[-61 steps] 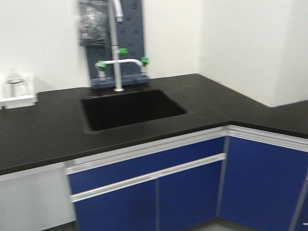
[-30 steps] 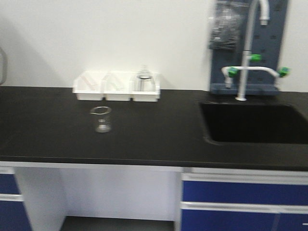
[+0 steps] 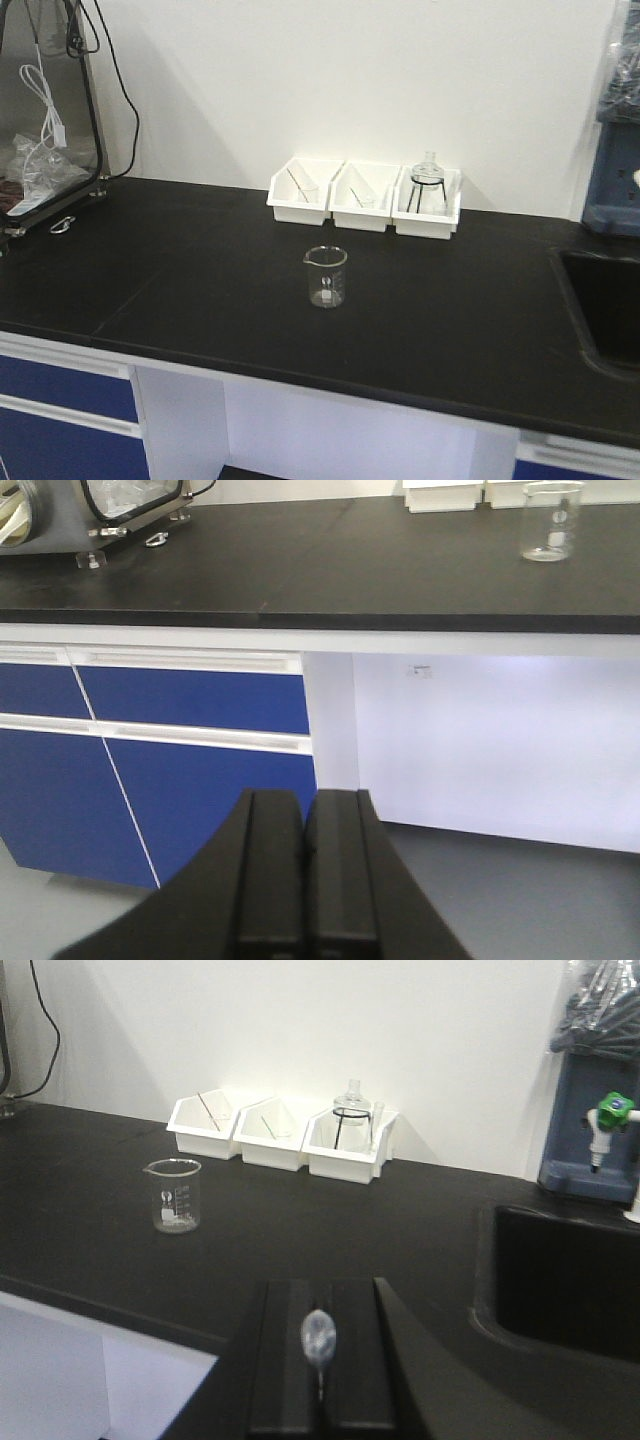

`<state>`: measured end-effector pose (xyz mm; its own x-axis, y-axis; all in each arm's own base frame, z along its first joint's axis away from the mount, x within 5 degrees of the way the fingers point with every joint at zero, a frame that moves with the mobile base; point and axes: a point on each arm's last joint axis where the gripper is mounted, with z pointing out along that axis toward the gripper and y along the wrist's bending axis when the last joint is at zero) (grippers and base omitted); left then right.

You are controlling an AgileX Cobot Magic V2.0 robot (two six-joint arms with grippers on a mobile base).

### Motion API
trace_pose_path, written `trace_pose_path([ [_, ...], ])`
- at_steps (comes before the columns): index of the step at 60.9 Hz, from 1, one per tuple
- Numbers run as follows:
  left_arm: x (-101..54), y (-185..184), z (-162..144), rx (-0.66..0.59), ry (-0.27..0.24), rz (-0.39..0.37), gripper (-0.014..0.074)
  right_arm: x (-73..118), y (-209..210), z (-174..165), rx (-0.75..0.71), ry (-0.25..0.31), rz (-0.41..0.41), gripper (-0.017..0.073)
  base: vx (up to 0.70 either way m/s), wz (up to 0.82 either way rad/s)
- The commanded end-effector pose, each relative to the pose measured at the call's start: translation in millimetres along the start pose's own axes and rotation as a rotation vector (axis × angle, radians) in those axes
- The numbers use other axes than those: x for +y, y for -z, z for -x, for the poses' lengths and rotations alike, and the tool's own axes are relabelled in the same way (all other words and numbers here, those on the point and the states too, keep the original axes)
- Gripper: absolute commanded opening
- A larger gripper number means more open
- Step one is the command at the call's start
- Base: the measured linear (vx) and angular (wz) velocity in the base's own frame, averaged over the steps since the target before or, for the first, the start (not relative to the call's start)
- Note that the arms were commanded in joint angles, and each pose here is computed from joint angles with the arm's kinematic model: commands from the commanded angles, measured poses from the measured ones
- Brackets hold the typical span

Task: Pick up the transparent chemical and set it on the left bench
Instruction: 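Drive the base to the bench with the white bins, holding the pipette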

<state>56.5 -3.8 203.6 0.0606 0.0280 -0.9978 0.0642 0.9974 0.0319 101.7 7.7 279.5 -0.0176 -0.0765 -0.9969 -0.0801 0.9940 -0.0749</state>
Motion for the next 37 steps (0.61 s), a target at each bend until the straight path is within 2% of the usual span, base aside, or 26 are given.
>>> trace_pose_path([
  [1, 0.1, 1.3, 2.8, -0.081, 0.009, 0.002, -0.0003, 1.7, -0.2, 15.5, -0.091, 0.0, 0.025, -0.0004, 0.35, 0.11],
  [37, 0.1, 1.3, 2.8, -0.081, 0.009, 0.002, -0.0003, 1.7, -0.2, 15.5, -0.091, 0.0, 0.025, -0.0004, 0.38, -0.02],
])
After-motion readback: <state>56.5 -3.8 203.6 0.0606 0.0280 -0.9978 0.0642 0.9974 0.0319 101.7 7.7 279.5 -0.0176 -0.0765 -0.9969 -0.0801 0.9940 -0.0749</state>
